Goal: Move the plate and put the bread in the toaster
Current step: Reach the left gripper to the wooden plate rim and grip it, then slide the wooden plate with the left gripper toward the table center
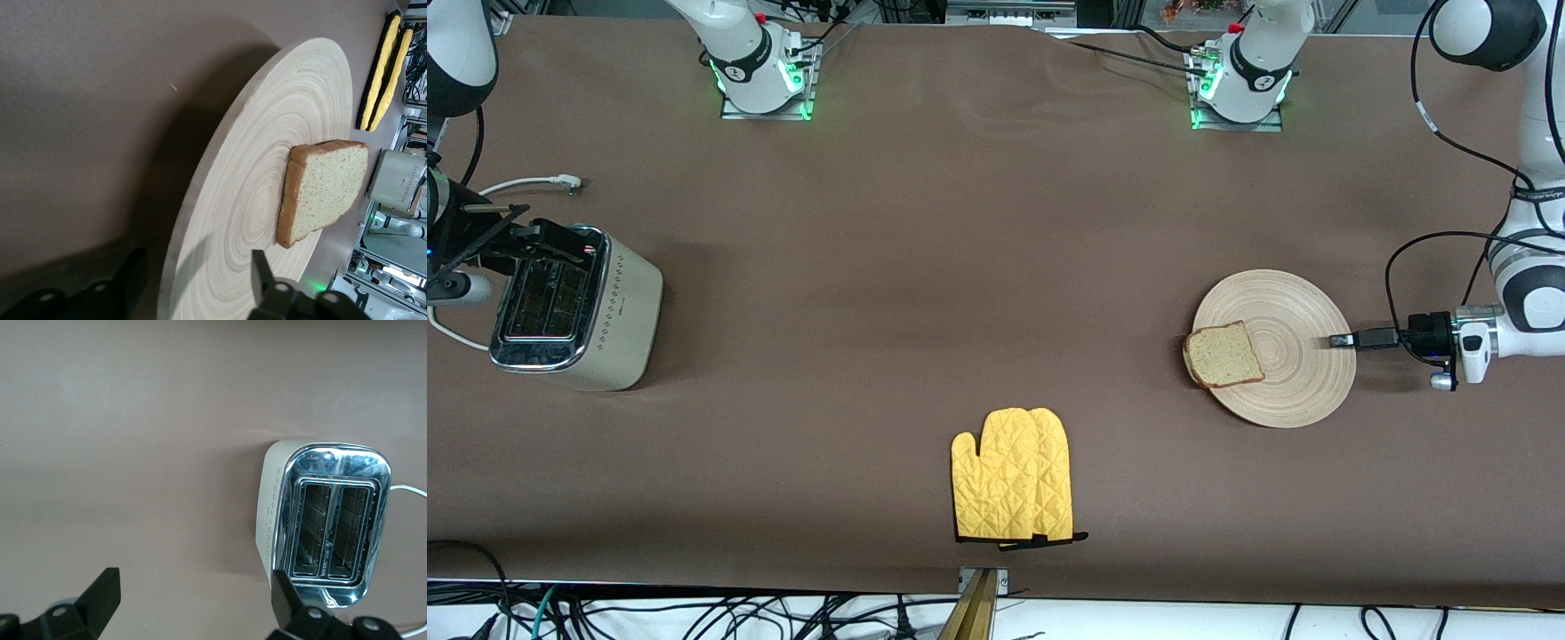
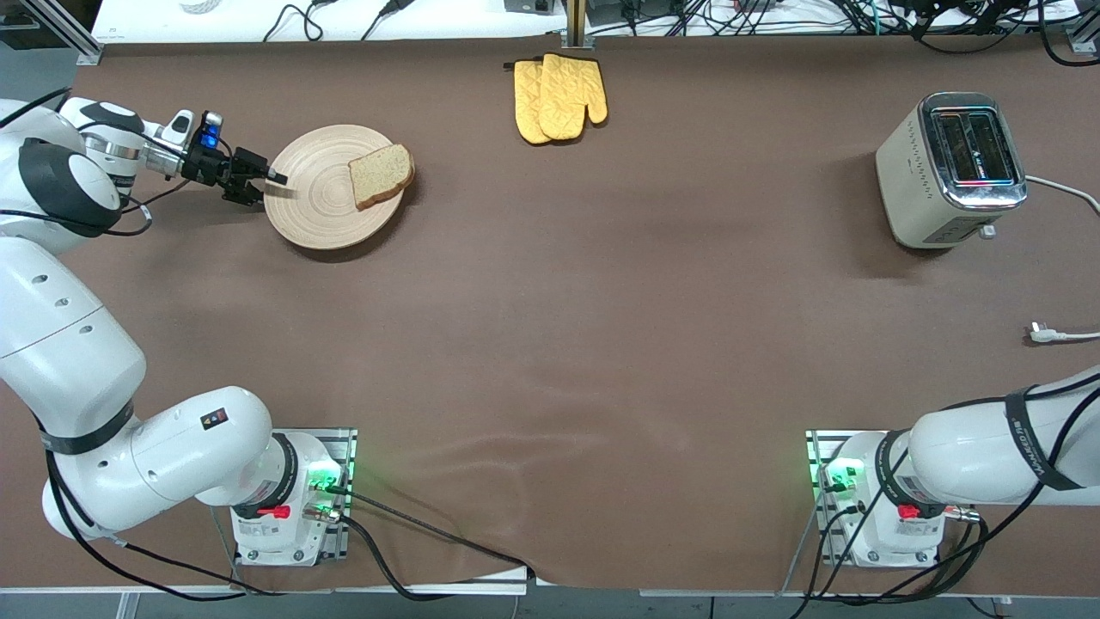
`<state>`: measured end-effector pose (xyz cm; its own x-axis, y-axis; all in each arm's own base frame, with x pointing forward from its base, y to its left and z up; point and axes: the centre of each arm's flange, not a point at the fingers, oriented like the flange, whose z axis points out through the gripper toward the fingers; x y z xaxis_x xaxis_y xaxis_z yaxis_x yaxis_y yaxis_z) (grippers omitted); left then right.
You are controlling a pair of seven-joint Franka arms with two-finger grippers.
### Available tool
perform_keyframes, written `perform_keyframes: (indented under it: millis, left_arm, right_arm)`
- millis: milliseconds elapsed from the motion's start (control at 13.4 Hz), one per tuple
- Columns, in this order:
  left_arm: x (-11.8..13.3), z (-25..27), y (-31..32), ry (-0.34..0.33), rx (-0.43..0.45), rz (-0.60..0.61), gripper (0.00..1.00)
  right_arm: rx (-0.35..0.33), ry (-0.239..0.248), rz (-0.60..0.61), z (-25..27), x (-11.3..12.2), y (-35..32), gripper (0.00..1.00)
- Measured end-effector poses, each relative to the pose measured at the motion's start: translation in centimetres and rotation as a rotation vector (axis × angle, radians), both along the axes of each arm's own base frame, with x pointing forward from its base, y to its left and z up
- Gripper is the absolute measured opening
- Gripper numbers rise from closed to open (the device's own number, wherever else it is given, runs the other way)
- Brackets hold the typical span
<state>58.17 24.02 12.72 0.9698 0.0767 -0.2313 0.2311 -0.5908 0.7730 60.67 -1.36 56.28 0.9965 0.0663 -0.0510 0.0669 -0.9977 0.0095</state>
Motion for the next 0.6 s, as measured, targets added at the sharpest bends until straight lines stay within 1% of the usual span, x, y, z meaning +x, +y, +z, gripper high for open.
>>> perform_keyframes:
  millis: [74, 149, 223, 298, 372, 521, 596]
  left_arm:
    - [0.0, -0.1, 0.0, -0.005, -0.004, -0.007, 0.51]
    - [-0.1, 0.0, -0.1, -0.032, -0.012, -0.032, 0.42]
    - [0.0, 0.0, -0.2, -0.071, -0.018, -0.062, 0.30]
    - [-0.1, 0.0, -0.2, -0.100, -0.023, -0.085, 0.21]
    - [0.0, 0.1, -0.3, -0.119, -0.037, -0.099, 0.11]
    - [0.1, 0.4, -0.6, -0.125, -0.054, -0.114, 0.11]
    - [0.2, 0.6, -1.3, -0.122, -0.082, -0.132, 0.10]
  right_arm:
    - [0.000, 0.000, 0.000, 0.0, 0.0, 0.0, 1.00]
    - [0.000, 0.000, -0.001, 0.0, 0.0, 0.0, 1.00]
    - [0.000, 0.000, -0.001, 0.0, 0.0, 0.0, 1.00]
    - [0.000, 0.001, -0.002, 0.0, 0.0, 0.0, 1.00]
    - [0.000, 0.001, -0.001, 0.0, 0.0, 0.0, 1.00]
    - [0.001, 0.003, 0.002, -0.1, 0.0, 0.2, 1.00]
    - [0.001, 0.003, 0.003, -0.2, 0.0, 0.3, 1.00]
